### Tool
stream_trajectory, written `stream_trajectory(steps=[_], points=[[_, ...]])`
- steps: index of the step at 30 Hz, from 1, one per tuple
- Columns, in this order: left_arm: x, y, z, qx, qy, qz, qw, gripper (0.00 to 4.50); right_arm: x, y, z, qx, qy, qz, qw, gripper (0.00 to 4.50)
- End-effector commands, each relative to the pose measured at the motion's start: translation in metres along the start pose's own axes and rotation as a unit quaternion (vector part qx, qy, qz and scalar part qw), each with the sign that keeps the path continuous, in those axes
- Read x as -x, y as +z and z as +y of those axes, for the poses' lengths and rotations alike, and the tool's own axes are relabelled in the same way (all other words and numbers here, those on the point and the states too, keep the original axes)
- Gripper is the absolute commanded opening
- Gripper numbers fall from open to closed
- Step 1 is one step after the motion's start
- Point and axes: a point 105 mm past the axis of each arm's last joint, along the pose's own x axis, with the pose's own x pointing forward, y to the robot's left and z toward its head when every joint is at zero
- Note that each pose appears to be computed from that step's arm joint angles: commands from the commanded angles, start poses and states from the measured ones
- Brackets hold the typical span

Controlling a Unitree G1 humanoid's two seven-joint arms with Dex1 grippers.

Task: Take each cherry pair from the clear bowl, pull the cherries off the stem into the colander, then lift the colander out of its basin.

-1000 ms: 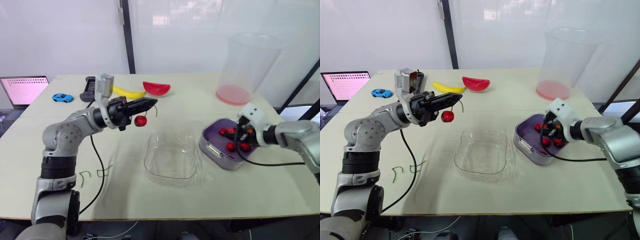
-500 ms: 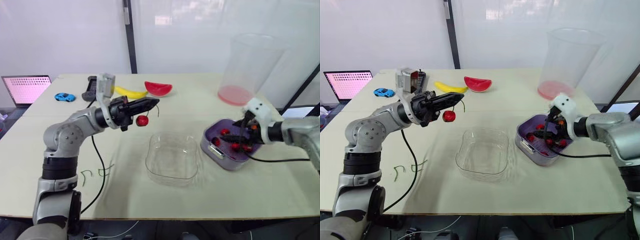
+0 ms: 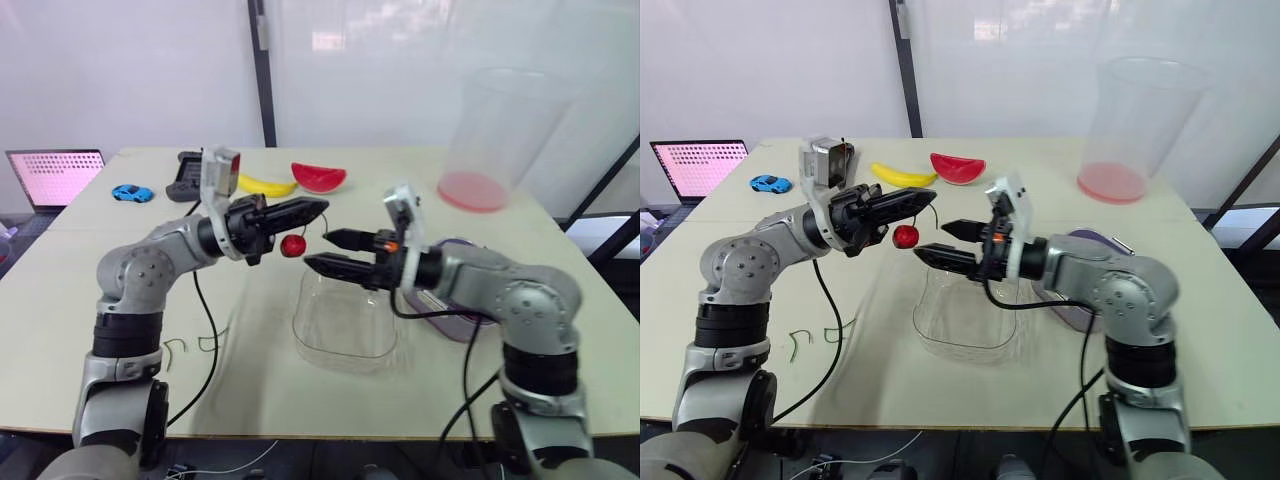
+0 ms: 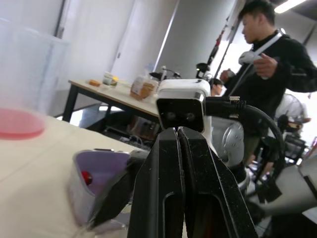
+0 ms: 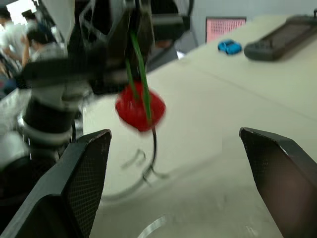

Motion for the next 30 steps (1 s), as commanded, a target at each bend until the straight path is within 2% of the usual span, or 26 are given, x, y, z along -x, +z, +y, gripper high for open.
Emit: stream_trajectory(steps=[1,7,10,15,23,30], points=[[-0.006,0.012,-0.009,-0.023,-0.016,-0.005,1.0,0.0,-0.01,0.011,0.01,0.02,0.007,-0.023,1.0,4.41],[-0.006,0.011,-0.009,-0.023,-0.016,-0.006,1.0,0.0,-0.018,0.012,0.012,0.01,0.01,-0.035,0.999,4.41],[-0.006,0.011,-0.009,-0.024,-0.015,-0.007,1.0,0.0,-0.02,0.01,0.011,0.002,0.008,-0.036,0.999,3.58],[-0.005,0.01,-0.009,-0.024,-0.013,-0.006,1.0,0.0,-0.02,0.01,0.01,-0.001,0.007,-0.035,0.999,1.27],[-0.004,0.011,-0.008,-0.028,-0.009,-0.008,1.0,0.0,-0.016,0.0,0.007,0.0,-0.001,-0.01,1.0,1.27],[-0.003,0.012,-0.007,-0.032,-0.006,-0.009,0.999,0.0,-0.008,-0.024,0.006,-0.001,-0.001,0.046,0.999,1.27]])
